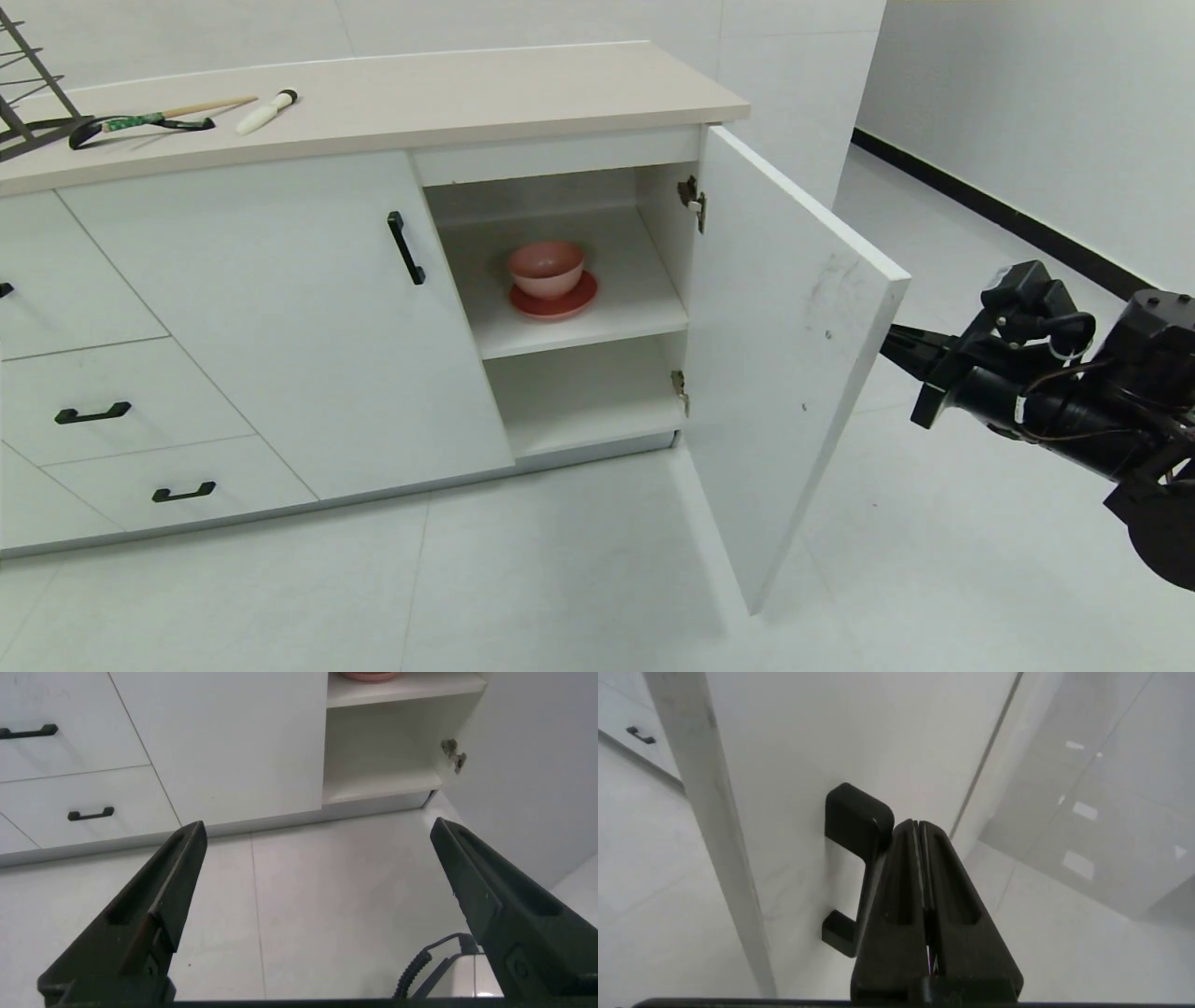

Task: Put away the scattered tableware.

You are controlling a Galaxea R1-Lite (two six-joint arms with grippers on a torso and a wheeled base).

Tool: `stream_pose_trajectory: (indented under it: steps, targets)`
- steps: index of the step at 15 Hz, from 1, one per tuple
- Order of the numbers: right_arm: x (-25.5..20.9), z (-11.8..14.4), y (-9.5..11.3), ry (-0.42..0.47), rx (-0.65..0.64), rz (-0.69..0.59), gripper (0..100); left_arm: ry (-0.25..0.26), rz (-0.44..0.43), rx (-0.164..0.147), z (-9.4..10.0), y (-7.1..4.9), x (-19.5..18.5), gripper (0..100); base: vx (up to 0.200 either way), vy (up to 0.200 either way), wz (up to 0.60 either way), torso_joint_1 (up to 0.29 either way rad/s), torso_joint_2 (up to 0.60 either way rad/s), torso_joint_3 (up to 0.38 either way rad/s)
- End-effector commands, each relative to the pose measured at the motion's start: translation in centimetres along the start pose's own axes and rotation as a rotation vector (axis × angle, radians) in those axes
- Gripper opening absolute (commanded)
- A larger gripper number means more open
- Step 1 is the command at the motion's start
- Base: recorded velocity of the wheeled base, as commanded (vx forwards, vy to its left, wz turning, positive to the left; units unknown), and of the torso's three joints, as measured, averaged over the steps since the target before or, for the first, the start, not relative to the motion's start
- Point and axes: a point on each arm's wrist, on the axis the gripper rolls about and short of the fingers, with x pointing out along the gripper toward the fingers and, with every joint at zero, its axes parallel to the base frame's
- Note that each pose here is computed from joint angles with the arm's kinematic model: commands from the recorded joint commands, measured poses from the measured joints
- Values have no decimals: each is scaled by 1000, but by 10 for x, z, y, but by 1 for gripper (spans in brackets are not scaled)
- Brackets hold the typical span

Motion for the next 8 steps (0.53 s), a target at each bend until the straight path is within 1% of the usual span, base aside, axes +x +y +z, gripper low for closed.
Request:
stream_pose_trajectory:
  steps: [1,3,5,8]
  targets:
    - [2,4,4,-12,-2,14,0,1,0,-1,0,0,0,100,0,0,0,0,0,0]
    - [5,4,9,-18,1,33,0,1,0,-1,0,0,0,100,0,0,0,0,0,0]
    - [16,2,20,-25,12,78,0,0,0,-1,0,0,0,100,0,0,0,0,0,0]
    - [34,-2,31,-36,20,126,0,0,0,-2,0,0,0,100,0,0,0,0,0,0]
